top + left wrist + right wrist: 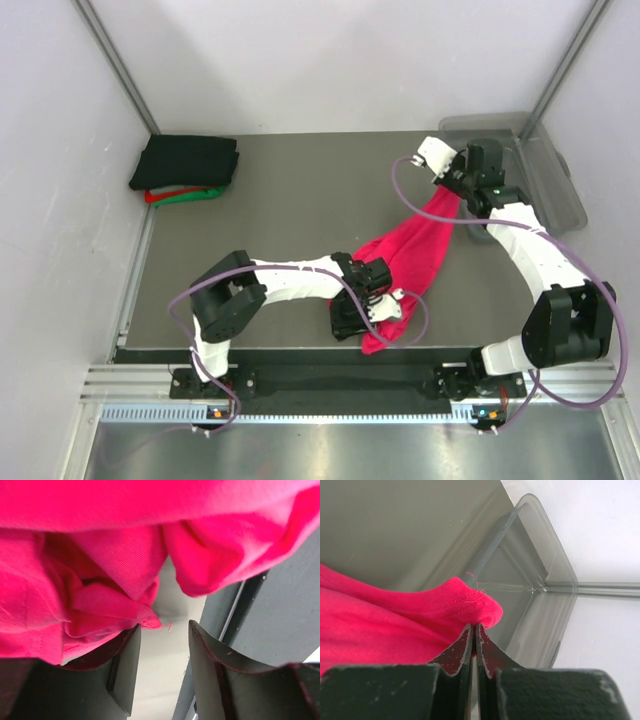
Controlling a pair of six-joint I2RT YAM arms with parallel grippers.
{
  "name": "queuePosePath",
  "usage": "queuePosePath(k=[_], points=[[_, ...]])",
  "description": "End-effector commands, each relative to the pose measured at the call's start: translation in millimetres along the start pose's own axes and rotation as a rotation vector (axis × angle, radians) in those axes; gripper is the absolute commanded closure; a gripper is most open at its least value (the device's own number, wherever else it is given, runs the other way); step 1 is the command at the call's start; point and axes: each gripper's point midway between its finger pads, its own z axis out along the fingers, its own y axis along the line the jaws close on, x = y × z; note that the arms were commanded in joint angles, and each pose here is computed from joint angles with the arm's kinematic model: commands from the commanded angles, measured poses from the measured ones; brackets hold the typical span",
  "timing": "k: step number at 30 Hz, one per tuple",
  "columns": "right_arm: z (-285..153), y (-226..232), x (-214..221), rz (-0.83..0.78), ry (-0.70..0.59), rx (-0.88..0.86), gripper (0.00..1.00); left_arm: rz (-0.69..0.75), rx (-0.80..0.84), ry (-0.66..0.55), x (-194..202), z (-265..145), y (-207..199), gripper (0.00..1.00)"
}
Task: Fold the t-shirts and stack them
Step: Flatten the tshirt out
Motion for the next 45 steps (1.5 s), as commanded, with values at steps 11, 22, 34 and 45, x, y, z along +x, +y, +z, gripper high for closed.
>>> queuePosePath(k=[11, 22, 34, 45], points=[[-3.4, -7.3, 0.8, 0.032, -0.055, 0.036, 1.00, 0.000, -0.095, -0.020, -11.5, -5.7, 18.2, 1.00], [-69.1, -44.8, -51.7, 0.064, -0.245, 0.114, 1.00, -0.195, -0.497, -0.387, 46.2, -215.8, 141.6, 1.00], [-163.6, -105.3, -151.7, 0.027, -0.612, 0.201, 1.00, -0.408, -1.200, -0.602, 133.1, -450.2, 170.4, 1.00], [-70.4, 72.7, -28.7, -0.110, -0.343, -0.275, 0.80, -0.357, -0.772, -0.613, 130.5, -330.0, 122.3, 1.00]])
